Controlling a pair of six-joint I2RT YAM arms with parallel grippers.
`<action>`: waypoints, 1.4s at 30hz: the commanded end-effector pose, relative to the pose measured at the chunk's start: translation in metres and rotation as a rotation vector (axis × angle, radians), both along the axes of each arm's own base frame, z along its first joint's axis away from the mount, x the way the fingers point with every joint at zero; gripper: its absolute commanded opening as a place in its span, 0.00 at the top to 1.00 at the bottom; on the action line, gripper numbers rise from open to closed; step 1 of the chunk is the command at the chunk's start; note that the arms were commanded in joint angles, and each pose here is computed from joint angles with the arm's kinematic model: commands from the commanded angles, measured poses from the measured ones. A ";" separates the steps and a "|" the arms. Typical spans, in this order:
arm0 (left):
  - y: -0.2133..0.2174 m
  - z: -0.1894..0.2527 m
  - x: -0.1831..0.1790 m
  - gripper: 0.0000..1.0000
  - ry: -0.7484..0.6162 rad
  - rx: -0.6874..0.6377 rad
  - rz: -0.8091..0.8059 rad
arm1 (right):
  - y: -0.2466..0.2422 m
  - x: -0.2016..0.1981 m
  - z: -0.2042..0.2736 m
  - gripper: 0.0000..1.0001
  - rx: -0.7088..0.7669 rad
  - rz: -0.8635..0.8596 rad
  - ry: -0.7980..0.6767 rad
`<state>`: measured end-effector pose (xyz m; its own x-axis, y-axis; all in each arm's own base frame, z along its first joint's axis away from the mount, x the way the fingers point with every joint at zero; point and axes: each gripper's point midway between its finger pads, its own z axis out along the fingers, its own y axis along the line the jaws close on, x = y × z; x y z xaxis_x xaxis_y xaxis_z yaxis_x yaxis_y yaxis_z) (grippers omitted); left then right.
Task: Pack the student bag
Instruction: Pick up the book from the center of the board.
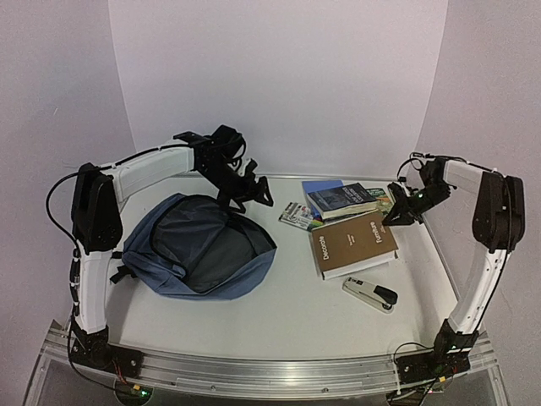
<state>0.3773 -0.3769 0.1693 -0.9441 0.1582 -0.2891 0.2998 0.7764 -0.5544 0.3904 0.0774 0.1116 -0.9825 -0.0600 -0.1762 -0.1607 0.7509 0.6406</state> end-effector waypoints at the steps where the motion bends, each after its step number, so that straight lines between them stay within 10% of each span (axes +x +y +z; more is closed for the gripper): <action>1: -0.009 0.061 0.010 0.04 -0.141 -0.073 -0.065 | 0.026 0.002 0.068 1.00 -0.020 0.110 -0.219; 18: 0.009 0.090 0.036 0.03 -0.131 -0.202 0.076 | 0.097 0.000 0.197 1.00 -0.453 0.325 -0.911; 42: 0.014 0.105 0.023 0.00 0.132 -0.456 0.213 | 0.252 -0.051 0.221 1.00 -0.828 0.427 -1.654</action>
<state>0.4006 -0.3569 0.2314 -0.9783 -0.1127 -0.1741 0.0789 0.5740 -0.8151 0.3274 0.3246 0.2662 0.1278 -0.8254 -0.5499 -0.5860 0.3845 -0.7133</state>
